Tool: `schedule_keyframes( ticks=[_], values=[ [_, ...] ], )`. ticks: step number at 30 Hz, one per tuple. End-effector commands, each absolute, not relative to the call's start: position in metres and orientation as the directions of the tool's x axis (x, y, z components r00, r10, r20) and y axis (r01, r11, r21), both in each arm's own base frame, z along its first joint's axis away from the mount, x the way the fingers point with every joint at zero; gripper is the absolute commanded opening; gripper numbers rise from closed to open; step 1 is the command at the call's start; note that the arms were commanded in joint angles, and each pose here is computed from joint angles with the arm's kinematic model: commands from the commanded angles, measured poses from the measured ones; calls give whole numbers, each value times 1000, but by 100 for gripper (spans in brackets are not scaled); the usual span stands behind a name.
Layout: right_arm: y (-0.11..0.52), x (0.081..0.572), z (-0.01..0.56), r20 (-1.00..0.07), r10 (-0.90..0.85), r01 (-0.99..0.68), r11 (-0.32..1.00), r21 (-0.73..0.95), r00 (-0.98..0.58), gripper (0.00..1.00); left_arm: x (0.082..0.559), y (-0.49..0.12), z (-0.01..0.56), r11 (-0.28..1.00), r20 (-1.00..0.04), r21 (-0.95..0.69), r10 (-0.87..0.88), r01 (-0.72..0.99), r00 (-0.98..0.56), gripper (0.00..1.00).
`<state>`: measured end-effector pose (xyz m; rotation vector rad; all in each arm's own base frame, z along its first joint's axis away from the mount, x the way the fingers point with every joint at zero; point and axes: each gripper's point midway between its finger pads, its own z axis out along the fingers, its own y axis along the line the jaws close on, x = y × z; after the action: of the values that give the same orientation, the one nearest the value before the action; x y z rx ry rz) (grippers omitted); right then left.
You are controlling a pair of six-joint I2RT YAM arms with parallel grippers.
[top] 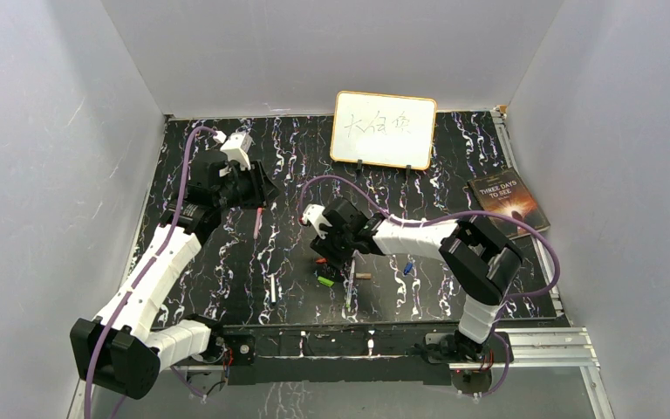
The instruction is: Insert the pens into the pen caps
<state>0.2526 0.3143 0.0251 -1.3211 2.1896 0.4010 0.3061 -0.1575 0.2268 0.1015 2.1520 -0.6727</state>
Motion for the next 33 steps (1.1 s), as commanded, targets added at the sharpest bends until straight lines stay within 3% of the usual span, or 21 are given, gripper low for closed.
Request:
schedule_keyframes(
  ticks=[1, 3, 6, 9, 20, 24, 28, 30, 33],
  values=[
    [322, 261, 27, -605, -714, -883, 468, -37, -353, 47, 300, -157, 240, 840, -785, -418, -143, 345, -603, 36],
    [320, 260, 27, -603, -715, -881, 471, -40, -354, 42, 299, -157, 243, 840, -793, -407, -130, 358, -595, 36],
    [319, 258, 28, -599, -718, -880, 474, -45, -356, 18, 299, -155, 243, 845, -799, -394, -119, 362, -590, 37],
    [320, 258, 31, -606, -711, -878, 477, -43, -357, 0, 299, -155, 240, 846, -797, -394, -120, 359, -591, 37],
    [324, 295, 74, -731, -595, -786, 604, -133, -335, 0, 301, -167, 234, 804, -787, -460, -173, 376, -593, 37],
    [324, 311, 112, -815, -473, -716, 690, -106, -335, 0, 301, -174, 237, 773, -787, -492, -199, 400, -584, 37],
    [324, 318, 166, -905, -218, -625, 778, 65, -364, 0, 296, -184, 242, 698, -787, -563, -289, 442, -545, 43],
    [328, 314, 194, -928, -64, -614, 766, 190, -367, 0, 291, -189, 255, 632, -791, -601, -384, 488, -477, 49],
    [329, 304, 241, -921, 168, -630, 686, 365, -351, 0, 280, -194, 276, 518, -759, -647, -507, 560, -408, 49]
  ],
)
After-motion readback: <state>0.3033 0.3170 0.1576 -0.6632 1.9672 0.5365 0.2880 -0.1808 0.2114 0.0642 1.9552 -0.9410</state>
